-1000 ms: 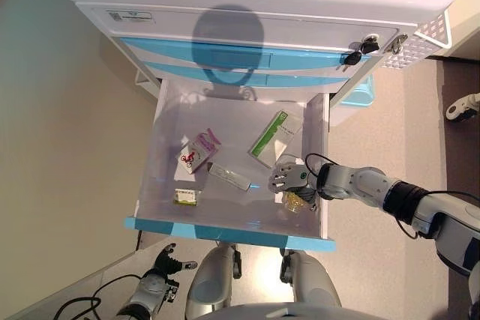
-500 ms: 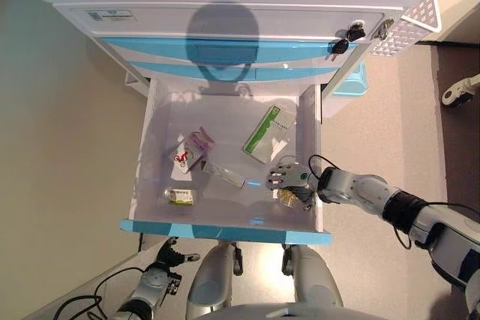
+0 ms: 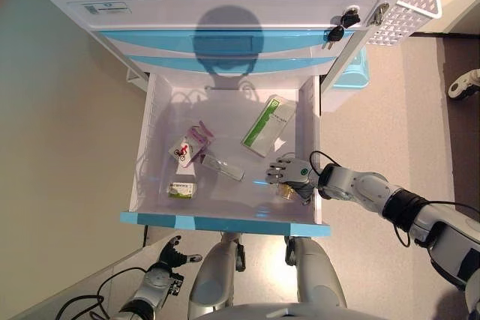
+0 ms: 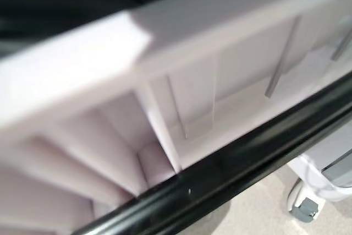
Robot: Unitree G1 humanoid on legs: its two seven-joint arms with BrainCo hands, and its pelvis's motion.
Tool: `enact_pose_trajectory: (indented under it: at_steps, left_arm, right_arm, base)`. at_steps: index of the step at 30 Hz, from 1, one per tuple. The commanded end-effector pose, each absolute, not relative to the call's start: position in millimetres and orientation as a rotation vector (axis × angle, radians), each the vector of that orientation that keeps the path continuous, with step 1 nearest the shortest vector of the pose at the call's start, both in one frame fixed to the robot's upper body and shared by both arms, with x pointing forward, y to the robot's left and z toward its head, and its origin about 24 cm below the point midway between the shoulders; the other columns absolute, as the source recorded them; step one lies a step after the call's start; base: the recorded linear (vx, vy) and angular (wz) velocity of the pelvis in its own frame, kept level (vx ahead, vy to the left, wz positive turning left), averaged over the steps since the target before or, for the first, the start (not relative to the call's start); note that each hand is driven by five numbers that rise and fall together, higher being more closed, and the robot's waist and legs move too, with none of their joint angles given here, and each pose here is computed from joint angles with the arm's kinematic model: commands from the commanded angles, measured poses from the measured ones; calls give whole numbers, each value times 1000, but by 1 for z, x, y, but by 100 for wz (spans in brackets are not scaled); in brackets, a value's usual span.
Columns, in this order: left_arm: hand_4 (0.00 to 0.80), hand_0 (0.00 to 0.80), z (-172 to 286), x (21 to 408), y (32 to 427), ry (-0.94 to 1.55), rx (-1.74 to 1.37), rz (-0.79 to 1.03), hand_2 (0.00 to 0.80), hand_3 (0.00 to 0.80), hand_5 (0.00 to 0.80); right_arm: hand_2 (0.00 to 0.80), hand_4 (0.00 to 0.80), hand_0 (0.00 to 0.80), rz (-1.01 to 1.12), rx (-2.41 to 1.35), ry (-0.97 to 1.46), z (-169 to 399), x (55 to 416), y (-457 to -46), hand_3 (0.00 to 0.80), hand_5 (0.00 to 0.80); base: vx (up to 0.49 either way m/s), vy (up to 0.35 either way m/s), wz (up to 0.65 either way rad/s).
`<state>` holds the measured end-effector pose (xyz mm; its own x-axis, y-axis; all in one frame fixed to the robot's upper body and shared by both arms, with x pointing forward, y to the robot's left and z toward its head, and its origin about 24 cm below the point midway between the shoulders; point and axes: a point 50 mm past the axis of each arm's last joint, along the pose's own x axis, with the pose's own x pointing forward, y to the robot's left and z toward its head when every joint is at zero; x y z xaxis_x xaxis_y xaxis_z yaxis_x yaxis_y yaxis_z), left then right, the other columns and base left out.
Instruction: Open the drawer and pick up the medicine
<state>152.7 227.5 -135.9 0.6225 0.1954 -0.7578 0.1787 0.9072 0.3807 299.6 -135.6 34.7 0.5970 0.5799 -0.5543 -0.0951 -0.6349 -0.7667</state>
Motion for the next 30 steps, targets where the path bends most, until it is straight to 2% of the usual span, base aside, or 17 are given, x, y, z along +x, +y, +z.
enact_pose_trajectory:
  at_steps: [1, 2, 3, 17, 30]
  left_arm:
    - [0, 0, -135, 158, 223, 885, 408, 37, 0, 0, 0]
    - [0, 0, -134, 159, 224, 882, 407, 40, 0, 0, 0]
    - [0, 0, -134, 159, 223, 880, 406, 37, 0, 0, 0]
    - [0, 0, -132, 161, 227, 868, 411, 47, 0, 0, 0]
    - [0, 0, -132, 161, 227, 872, 387, 68, 0, 0, 0]
  right_arm:
    - [342, 342, 342, 1275, -2167, -218, -1, 278, -162, 342, 342]
    - [615, 615, 615, 1279, -2173, -224, 0, 279, -162, 615, 615]
    - [800, 800, 800, 1280, -2176, -231, 2, 280, -160, 800, 800]
    - [800, 800, 800, 1262, -2196, -201, 18, 286, -175, 800, 800]
    - [800, 800, 800, 1215, -2157, -265, 27, 289, -166, 800, 800]
  base:
    - [0, 0, 0]
    - [0, 0, 0]
    - [-20, 11, 4]
    - [-13, 7, 8]
    - [0, 0, 0]
